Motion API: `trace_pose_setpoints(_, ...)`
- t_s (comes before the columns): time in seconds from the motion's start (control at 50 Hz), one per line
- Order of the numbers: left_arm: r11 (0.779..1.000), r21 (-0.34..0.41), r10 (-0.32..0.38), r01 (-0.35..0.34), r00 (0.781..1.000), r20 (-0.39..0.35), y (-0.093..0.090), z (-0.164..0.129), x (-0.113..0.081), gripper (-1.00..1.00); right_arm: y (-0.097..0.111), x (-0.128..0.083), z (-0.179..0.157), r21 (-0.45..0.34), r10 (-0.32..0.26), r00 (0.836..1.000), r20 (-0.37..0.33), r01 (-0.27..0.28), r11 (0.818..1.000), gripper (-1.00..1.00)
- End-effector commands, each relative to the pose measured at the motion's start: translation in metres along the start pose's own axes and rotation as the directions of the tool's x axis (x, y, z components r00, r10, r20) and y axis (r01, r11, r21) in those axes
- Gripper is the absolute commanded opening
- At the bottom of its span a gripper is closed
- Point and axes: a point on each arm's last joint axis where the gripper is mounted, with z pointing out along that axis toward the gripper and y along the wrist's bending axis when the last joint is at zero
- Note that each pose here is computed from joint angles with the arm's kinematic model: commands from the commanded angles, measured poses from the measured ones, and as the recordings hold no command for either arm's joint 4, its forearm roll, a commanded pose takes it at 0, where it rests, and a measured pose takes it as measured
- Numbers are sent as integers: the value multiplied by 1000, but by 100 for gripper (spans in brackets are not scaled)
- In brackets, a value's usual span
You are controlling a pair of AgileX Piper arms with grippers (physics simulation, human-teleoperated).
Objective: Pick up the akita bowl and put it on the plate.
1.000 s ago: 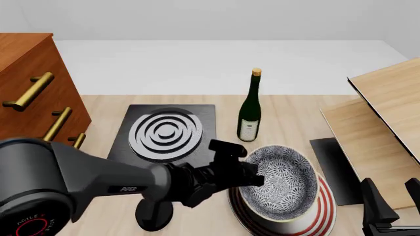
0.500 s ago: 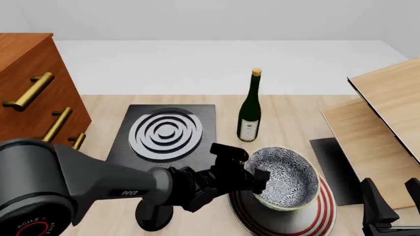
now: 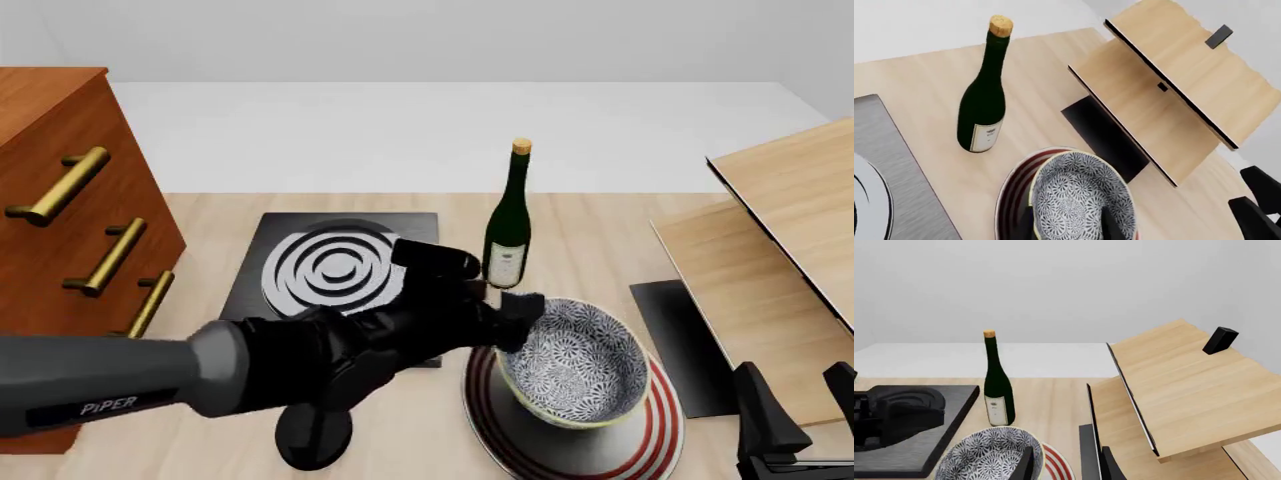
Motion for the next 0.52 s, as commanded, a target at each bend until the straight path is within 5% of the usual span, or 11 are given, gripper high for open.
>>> trace_pose_setpoints(0.02,999,8,30,-31,993,114,-6,-46,-45,100,0,0,0,0,0,1000,0,0,1000,100)
trace_pose_setpoints(0.36,996,-19,85,-83,980,182,0,-92,-59,100,0,0,0,0,0,1000,0,0,1000,100)
trace_pose_setpoints(0.52,995,-6,94,-96,959,266,-3,-136,-68,100,0,0,0,0,0,1000,0,0,1000,100)
